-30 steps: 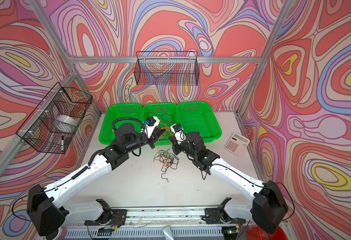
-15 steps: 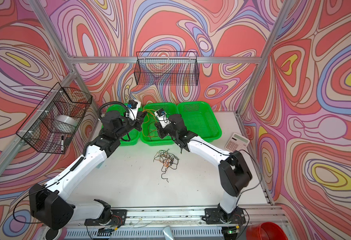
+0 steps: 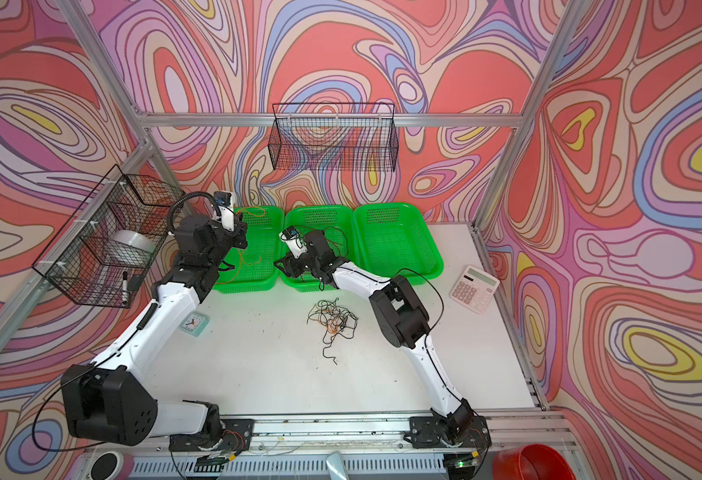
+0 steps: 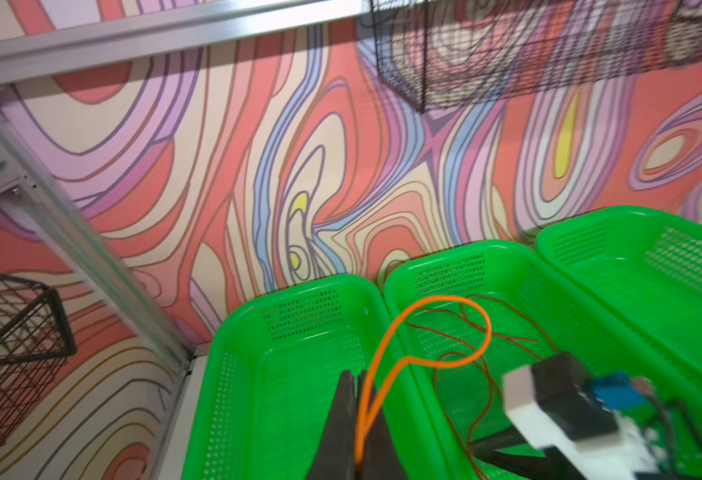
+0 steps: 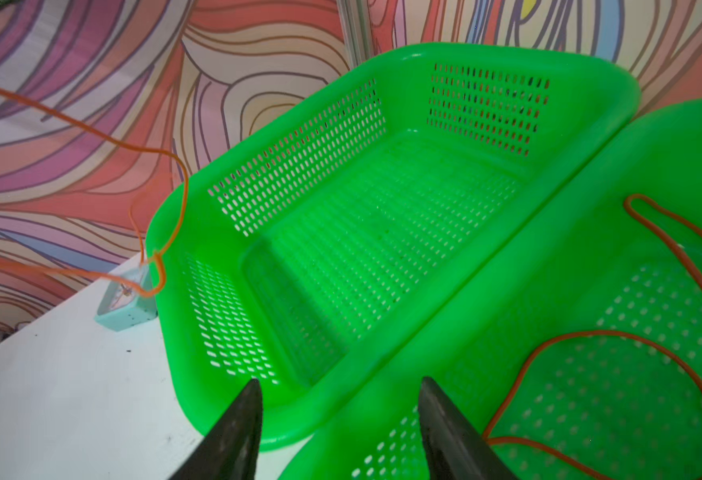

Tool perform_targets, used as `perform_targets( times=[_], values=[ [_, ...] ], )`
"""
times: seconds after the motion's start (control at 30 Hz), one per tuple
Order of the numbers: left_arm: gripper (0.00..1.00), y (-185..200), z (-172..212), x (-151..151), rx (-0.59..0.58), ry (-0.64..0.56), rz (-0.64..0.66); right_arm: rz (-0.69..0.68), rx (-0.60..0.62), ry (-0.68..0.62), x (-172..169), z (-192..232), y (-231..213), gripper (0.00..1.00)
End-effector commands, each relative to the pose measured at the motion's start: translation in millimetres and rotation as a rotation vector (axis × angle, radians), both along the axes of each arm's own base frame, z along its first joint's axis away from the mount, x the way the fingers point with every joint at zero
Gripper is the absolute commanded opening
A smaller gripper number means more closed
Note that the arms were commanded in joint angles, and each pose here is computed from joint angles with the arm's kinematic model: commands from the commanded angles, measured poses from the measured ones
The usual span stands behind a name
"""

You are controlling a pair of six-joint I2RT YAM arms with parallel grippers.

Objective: Untangle the cables
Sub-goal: 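Lower the orange wire into the end basket with the left gripper while the right releases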

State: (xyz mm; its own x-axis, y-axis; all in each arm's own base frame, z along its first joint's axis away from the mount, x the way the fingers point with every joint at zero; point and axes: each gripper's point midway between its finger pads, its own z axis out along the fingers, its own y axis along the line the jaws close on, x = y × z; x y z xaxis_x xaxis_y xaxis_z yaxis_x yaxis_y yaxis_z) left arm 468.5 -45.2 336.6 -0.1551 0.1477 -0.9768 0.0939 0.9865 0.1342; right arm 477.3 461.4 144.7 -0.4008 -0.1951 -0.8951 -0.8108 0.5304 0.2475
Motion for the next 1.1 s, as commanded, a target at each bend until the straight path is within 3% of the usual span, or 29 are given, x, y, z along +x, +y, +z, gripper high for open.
perform_targets(
  times=[0.0,0.27,0.43,0.47,0.53,0.57,0.7,0.87,1.07],
  values=[
    [0.00,24,-28,19,0.029,0.049,0.080,-0.067,0.025,-0.088,-1,43,-18,0.66],
    [0.00,33,-90,68,0.000,0.173,0.058,-0.113,0.035,-0.110,-45,83,-62,0.70],
    [0.02,39,-118,87,-0.037,0.260,0.090,-0.199,-0.042,-0.084,-68,74,-101,0.68],
    [0.12,39,-120,88,-0.046,0.267,0.095,-0.229,-0.049,-0.096,-73,83,-111,0.68],
    [0.40,41,-123,88,-0.075,0.274,0.115,-0.301,-0.110,-0.068,-80,68,-134,0.68],
    [0.49,44,-125,88,-0.084,0.281,0.136,-0.330,-0.136,-0.059,-83,62,-143,0.67],
    [0.71,55,-125,82,-0.097,0.320,0.208,-0.390,-0.213,0.003,-103,39,-173,0.65],
    [0.76,53,-111,66,-0.113,0.308,0.200,-0.414,-0.219,0.050,-127,25,-193,0.64],
    [0.75,20,-96,28,-0.120,0.271,0.052,-0.408,-0.280,0.210,-148,-22,-201,0.59]
  ],
)
